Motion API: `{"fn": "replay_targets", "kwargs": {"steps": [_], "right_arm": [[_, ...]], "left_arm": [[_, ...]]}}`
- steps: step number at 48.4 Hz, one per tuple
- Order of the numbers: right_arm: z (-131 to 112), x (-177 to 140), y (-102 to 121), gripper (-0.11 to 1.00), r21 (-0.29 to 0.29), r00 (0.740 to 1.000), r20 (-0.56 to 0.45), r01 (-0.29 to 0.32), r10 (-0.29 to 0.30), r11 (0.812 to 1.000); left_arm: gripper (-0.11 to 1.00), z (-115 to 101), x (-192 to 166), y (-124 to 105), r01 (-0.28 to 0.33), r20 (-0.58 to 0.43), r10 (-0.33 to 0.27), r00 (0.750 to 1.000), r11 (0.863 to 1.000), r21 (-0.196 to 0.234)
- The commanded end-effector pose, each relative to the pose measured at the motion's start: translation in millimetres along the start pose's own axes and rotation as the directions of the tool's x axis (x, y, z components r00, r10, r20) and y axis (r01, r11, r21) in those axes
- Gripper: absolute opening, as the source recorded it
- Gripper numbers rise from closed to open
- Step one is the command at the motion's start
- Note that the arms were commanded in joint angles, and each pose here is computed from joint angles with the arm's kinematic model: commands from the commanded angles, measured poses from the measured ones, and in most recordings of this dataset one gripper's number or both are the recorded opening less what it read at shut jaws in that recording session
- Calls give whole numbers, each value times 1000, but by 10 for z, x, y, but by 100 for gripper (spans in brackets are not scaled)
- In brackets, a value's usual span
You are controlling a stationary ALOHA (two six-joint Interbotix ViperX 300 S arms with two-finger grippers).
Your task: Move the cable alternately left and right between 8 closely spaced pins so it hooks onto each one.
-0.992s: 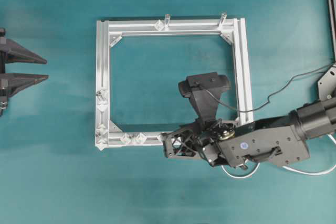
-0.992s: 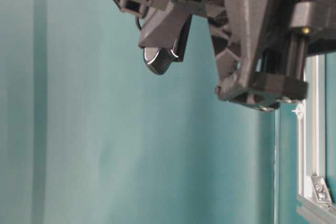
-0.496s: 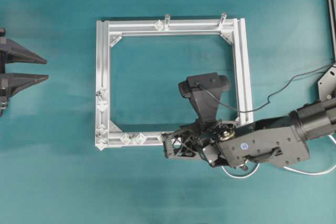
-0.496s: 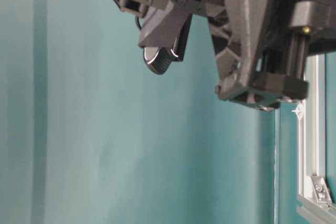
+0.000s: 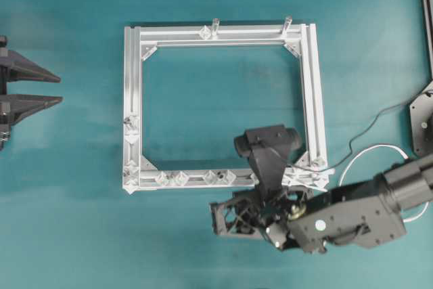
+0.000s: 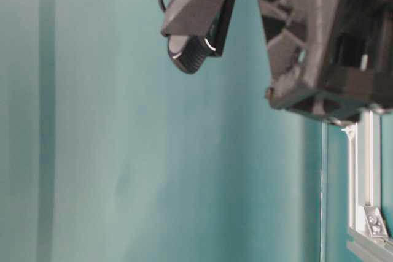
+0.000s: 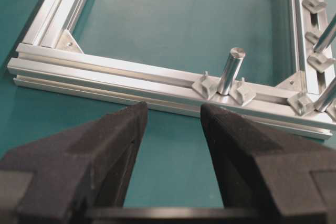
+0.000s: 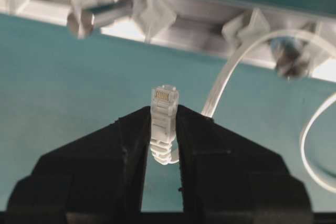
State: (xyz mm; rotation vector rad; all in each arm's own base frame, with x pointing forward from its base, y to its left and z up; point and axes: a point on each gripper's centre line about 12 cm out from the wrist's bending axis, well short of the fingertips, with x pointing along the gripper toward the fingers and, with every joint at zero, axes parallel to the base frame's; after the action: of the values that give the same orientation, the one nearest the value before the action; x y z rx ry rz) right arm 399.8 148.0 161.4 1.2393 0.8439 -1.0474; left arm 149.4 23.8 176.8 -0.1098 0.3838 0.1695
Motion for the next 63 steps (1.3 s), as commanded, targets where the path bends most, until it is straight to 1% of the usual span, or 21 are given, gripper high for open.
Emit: {"fn": "replay_targets", "kwargs": {"steps": [1,8,14,22,32,40,49,52,63], "right_arm": [[-98,-159,82,19,-1,999,-17,-27,27,1000],[-174,-178,91,19,-11,1000,-5,-1,1,1000],[-201,-183,123,19,-10,1000,-3,-1,1,1000],[-226,-201,192,19,-10,1000,-7,-14,14,1000],[-267,-143,376,19,-16,999,-6,-39,39,999],[-261,-77,582,19,-51,998,-8,-69,68,996],[-210,-11,767,19,-91,996,-9,-90,89,992],[-207,-5,795,19,-94,996,-11,-95,94,991],[-155,25,799,19,-84,997,0,-82,82,993]], "left_arm": [[57,42,3,-7,3,9,-3,1000,1000,-3],[57,42,3,-7,3,9,-3,1000,1000,-3],[57,42,3,-7,3,9,-3,1000,1000,-3],[57,36,4,-7,3,7,-3,1000,1000,-5],[57,35,4,-7,3,11,-3,1000,1000,-5],[57,33,4,-6,3,9,-3,1000,1000,-5],[57,33,4,-6,3,9,-3,1000,1000,-5],[57,33,4,-6,3,9,-3,1000,1000,-6],[57,33,4,-6,3,9,-3,1000,1000,-8]]}}
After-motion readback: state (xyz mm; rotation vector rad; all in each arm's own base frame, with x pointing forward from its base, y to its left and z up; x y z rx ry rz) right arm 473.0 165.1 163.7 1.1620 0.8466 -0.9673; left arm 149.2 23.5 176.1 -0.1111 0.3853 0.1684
